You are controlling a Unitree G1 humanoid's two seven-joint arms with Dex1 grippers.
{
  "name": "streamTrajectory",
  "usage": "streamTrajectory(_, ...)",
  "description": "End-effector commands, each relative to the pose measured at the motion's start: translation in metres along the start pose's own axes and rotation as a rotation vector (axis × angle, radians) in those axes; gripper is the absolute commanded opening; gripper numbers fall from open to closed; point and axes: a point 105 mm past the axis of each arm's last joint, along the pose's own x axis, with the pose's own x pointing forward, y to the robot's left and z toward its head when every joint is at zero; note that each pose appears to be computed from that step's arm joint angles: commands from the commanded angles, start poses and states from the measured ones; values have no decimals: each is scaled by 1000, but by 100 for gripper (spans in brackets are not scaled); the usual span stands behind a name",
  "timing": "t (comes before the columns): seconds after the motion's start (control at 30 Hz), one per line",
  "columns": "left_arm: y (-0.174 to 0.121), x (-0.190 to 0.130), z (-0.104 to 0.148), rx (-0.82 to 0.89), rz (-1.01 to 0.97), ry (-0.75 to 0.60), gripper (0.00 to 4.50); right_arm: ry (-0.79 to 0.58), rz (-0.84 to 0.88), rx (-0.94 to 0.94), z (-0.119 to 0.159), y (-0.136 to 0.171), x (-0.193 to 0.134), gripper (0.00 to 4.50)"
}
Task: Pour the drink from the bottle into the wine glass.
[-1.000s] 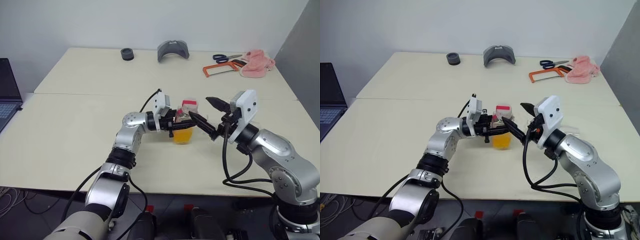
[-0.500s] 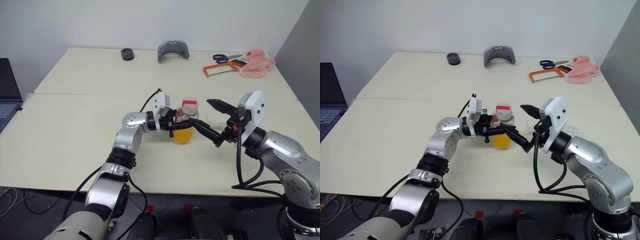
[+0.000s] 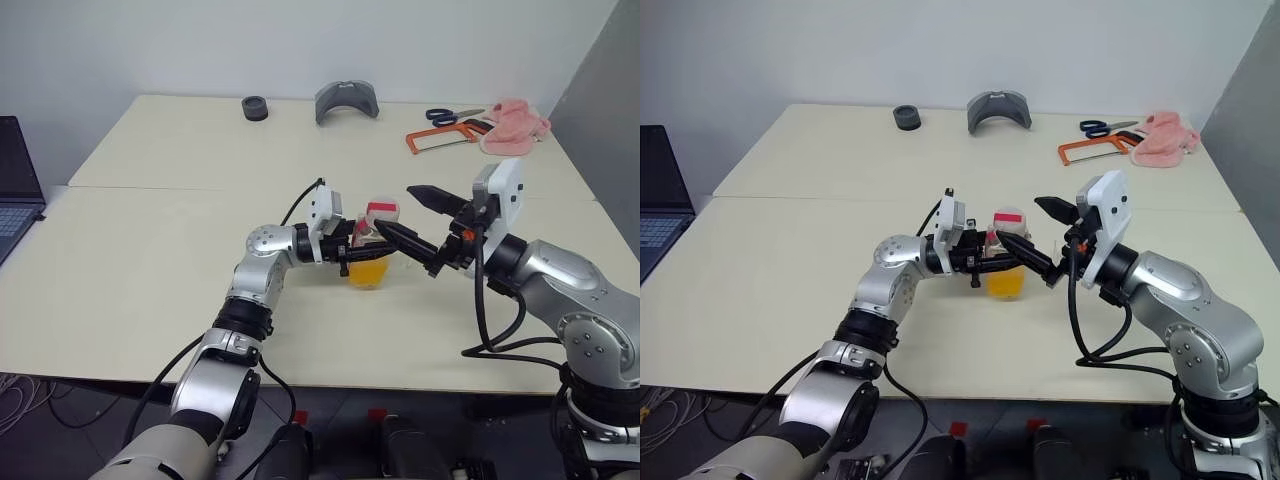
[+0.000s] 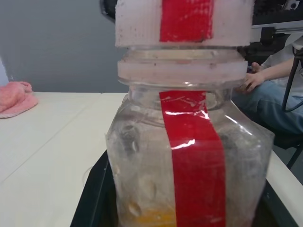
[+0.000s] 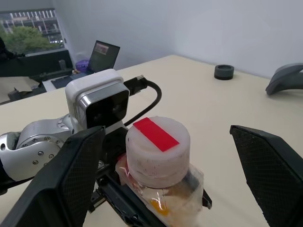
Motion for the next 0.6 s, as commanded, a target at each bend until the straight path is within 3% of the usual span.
streamTrajectory(0.03, -1, 5, 16, 72, -26, -33, 158, -26, 38, -33, 9, 5, 5, 450)
streamTrajectory(0.33, -1, 4, 16, 78, -23, -28, 158, -20, 68, -20, 8, 5, 11, 450)
streamTrajectory(0.47, -2, 3, 15, 78, -21, -26, 158, -26, 77, -19, 8, 7, 12, 360)
streamTrajectory(0.6, -2, 3, 15, 78, -21, -25, 158, -28, 84, -27, 8, 9, 12, 212)
